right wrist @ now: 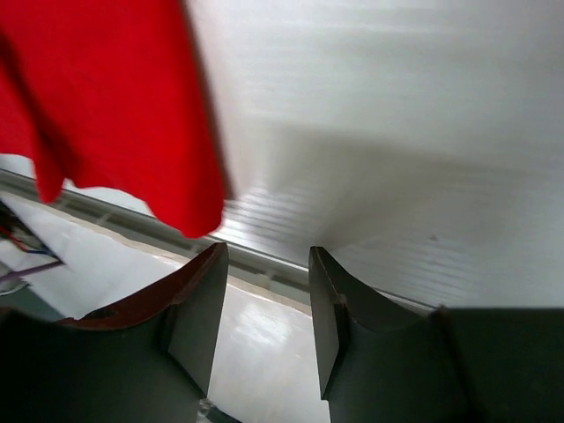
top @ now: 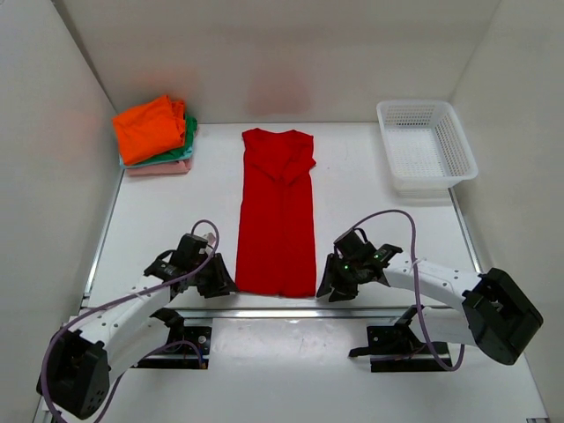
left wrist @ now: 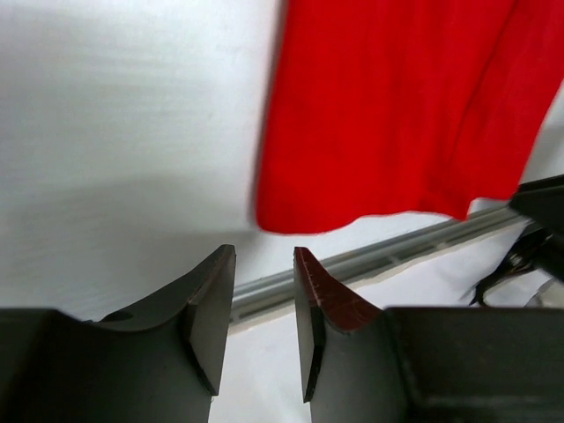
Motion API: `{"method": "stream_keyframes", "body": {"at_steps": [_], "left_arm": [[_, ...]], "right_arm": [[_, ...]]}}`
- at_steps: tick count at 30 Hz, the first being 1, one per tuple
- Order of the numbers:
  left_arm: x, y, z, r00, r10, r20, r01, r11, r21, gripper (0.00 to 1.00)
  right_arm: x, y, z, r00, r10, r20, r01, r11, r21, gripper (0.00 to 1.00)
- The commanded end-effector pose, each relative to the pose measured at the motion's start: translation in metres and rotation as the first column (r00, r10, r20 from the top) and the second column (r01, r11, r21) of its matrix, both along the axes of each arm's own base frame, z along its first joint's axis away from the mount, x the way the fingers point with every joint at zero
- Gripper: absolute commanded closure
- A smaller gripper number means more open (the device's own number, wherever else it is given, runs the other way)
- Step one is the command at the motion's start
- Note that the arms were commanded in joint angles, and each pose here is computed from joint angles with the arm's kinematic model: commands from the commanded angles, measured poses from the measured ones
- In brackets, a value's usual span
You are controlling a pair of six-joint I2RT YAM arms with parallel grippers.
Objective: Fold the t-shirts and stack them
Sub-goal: Grab the bottom of the folded rectangular tshirt with both arms
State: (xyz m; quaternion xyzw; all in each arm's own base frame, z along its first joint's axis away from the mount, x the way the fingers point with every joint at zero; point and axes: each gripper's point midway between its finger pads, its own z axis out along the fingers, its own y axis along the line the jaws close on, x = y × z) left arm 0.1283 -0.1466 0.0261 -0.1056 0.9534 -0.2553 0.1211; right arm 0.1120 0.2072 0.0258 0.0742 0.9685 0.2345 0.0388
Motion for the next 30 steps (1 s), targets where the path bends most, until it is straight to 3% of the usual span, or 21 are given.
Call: {"method": "stream_keyframes", "body": {"at_steps": [1,5,16,24,25,28,30], "left_arm": [[0.028,-0.006,0.014,0.990,0.080,0.117,-0.073,0.995,-0.064,0.55],[0.036,-0.009,0.019,0.981,0.119,0.155,-0.104,0.989,-0.104,0.56],[0.023,0.006,-0.005,0.993,0.065,0.101,-0.071,0.996,0.054,0.52],[0.024,-0.005,-0.012,0.996,0.020,0.082,-0.025,0.998,0.057,0.54],[0.025,-0.005,-0.014,0.997,0.012,0.081,-0.017,0.998,0.063,0.58],[0.023,-0.007,-0.018,0.998,-0.005,0.070,0.000,0.998,0.070,0.66],[0.018,-0.005,-0.024,0.999,-0.029,0.043,0.026,0.996,0.085,0.81]], "right_arm": [[0.015,0.025,0.011,0.998,-0.049,0.030,0.046,0.993,0.106,0.60],[0.019,0.034,0.012,0.998,-0.048,0.043,0.043,0.991,0.123,0.60],[0.012,0.040,0.005,1.000,-0.020,0.014,0.019,0.996,0.082,0.59],[0.011,0.039,0.001,1.000,-0.011,0.006,0.010,0.998,0.063,0.61],[0.010,0.037,-0.001,1.000,-0.006,0.003,0.006,0.999,0.054,0.66],[0.012,0.033,-0.003,1.000,-0.017,0.007,0.017,0.998,0.064,0.66],[0.015,0.031,-0.004,1.000,-0.023,0.014,0.022,0.996,0.082,0.68]]}}
